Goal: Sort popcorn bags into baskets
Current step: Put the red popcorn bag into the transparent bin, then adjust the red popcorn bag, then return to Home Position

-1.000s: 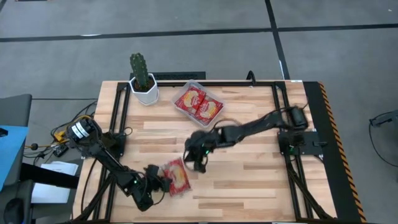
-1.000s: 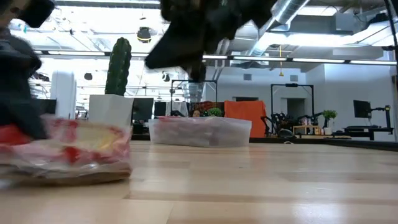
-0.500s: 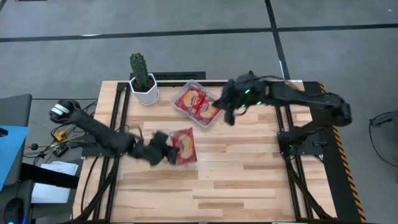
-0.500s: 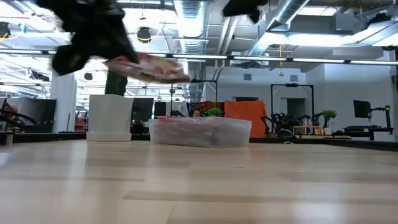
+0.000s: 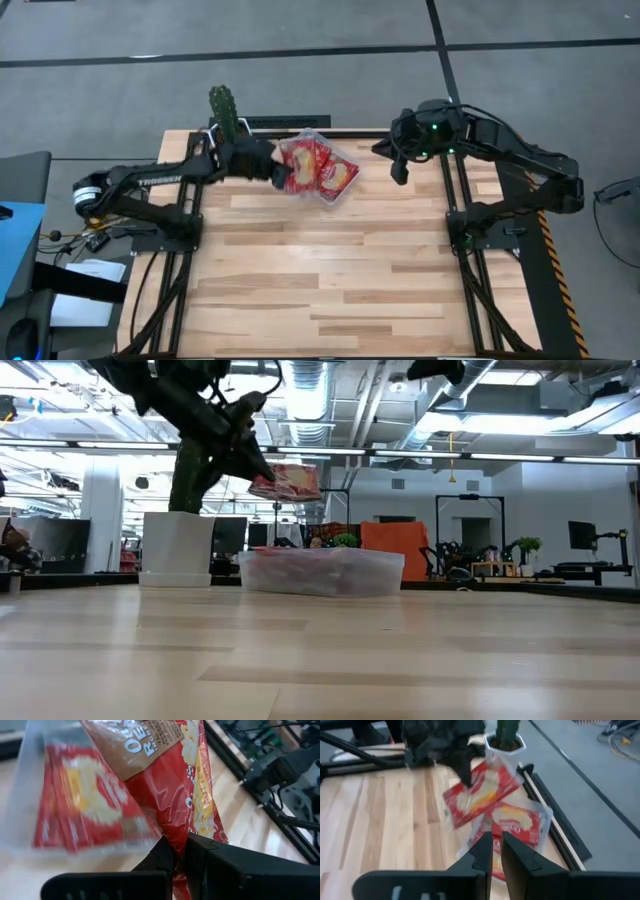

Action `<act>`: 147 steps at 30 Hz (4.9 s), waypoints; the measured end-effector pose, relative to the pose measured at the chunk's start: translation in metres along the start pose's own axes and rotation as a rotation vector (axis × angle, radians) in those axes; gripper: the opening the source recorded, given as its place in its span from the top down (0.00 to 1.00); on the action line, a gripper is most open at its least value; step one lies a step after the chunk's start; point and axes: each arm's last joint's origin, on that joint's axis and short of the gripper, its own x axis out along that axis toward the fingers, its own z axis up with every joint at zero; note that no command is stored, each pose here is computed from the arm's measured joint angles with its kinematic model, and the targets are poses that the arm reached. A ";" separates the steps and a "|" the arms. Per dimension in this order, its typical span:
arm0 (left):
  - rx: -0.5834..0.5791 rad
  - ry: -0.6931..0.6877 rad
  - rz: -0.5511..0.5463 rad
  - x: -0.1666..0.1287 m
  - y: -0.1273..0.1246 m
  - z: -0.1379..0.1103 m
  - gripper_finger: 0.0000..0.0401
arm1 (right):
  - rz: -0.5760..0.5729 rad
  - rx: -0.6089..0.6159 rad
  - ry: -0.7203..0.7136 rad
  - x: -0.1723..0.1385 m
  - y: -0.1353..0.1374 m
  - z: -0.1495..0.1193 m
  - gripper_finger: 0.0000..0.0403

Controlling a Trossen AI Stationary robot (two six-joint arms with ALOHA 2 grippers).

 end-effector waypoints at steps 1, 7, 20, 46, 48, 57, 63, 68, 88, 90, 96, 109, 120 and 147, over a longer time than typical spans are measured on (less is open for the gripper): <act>0.013 0.001 -0.011 0.002 0.006 0.009 1.00 | -0.004 0.003 0.003 0.000 -0.001 0.000 0.84; 0.130 0.052 -0.077 0.024 0.030 0.057 1.00 | -0.022 0.041 0.019 0.006 -0.006 -0.001 0.84; 0.228 0.358 -0.113 0.110 0.036 0.097 0.99 | -0.134 0.085 0.020 0.009 -0.014 -0.001 0.84; 0.366 0.479 -0.133 0.144 0.019 0.057 0.83 | -0.138 0.079 0.026 0.009 -0.015 -0.002 0.84; 0.386 0.480 -0.137 0.144 0.016 0.055 0.76 | -0.137 0.078 0.026 0.009 -0.015 -0.001 0.84; 0.502 0.479 -0.081 0.143 0.011 0.056 0.46 | -0.138 0.079 0.026 0.009 -0.015 -0.002 0.84; 0.571 0.412 -0.010 0.140 0.001 0.076 0.43 | -0.137 0.078 0.026 0.009 -0.015 -0.001 0.84; 0.593 0.449 0.084 0.127 -0.002 0.096 0.44 | -0.137 0.079 0.036 0.009 -0.015 -0.003 0.84; 0.501 0.673 0.163 0.129 0.041 0.046 0.98 | -0.146 0.068 0.103 0.016 -0.018 -0.014 0.84; 0.495 0.673 0.168 0.130 0.044 0.043 0.99 | -0.153 0.069 0.102 0.016 -0.020 -0.014 0.84; 0.523 0.638 0.324 0.130 0.049 0.045 1.00 | -0.177 0.081 0.104 0.015 -0.026 -0.015 0.84; 0.382 0.614 0.180 0.109 0.022 0.080 1.00 | 0.052 -0.003 0.067 0.010 -0.023 -0.014 0.84; 0.589 0.083 -0.124 -0.015 -0.046 0.111 1.00 | 0.133 0.013 -0.219 -0.027 -0.022 -0.073 0.84; 0.183 -0.381 -0.149 -0.135 0.049 -0.085 1.00 | 0.420 0.261 -0.597 -0.016 0.001 -0.152 0.84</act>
